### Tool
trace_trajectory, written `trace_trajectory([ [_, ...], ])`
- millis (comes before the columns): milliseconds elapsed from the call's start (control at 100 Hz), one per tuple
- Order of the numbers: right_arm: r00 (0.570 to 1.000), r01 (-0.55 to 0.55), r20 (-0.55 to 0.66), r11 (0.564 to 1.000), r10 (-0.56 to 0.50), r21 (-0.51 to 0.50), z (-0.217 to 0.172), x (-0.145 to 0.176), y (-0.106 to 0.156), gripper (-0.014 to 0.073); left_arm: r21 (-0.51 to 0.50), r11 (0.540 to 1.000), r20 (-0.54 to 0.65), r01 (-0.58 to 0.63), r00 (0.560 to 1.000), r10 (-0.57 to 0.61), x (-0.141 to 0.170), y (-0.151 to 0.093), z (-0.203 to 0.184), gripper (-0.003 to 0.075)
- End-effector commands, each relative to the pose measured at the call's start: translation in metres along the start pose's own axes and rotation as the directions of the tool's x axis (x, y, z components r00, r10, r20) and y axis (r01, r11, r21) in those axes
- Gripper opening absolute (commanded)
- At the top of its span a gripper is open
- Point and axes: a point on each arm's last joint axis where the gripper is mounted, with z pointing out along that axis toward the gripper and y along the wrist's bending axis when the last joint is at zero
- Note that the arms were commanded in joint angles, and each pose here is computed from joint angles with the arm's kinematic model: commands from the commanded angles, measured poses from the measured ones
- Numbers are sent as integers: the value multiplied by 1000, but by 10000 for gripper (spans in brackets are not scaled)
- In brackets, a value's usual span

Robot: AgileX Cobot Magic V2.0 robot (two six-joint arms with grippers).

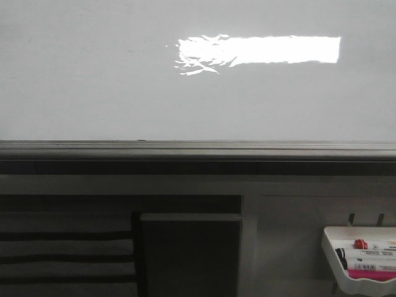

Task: Write number 3 on whiteboard

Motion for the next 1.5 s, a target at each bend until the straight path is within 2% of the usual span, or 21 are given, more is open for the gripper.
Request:
trace_trajectory([
  [0,995,7,104,1000,-6,-8,-2,-17,1,494,-17,1000,111,3,994,-2,-32,4,12,438],
  [250,995,7,104,1000,-6,-8,-2,-17,1,494,-29,1000,88,6,996,-4,-58,11,68,437],
  [560,994,10,106,1000,-9,-7,-2,-18,1,494,-36,998,82,44,996,-41,-65,19,95,421],
  [680,994,22,108,1000,-21,-2,-2,-18,1,494,-35,998,94,43,995,-39,-65,18,99,346],
  [870,993,37,108,999,-37,5,-2,-18,0,494,-34,999,106,42,994,-38,-66,17,99,176],
  [1060,995,35,94,999,-35,7,-2,-17,0,494,-31,999,84,41,996,-39,-65,17,97,54],
  [1220,1000,-24,-3,1000,24,-8,-5,-24,2,494,-26,1000,37,-13,999,14,-67,15,79,-18],
  [1270,998,-26,-55,999,25,-25,-5,-28,4,494,-15,999,-1,-51,999,51,-67,14,67,-19],
  [1330,992,13,-128,997,-23,-78,-3,-32,10,491,8,994,-39,-111,993,111,-67,9,51,-19],
  [1430,969,34,-232,973,-89,-230,5,-39,26,491,92,970,-120,-226,964,236,-63,-4,26,-19],
  [1490,949,56,-276,942,-154,-331,9,-41,36,491,181,935,-143,-304,933,331,-60,-16,9,-19],
])
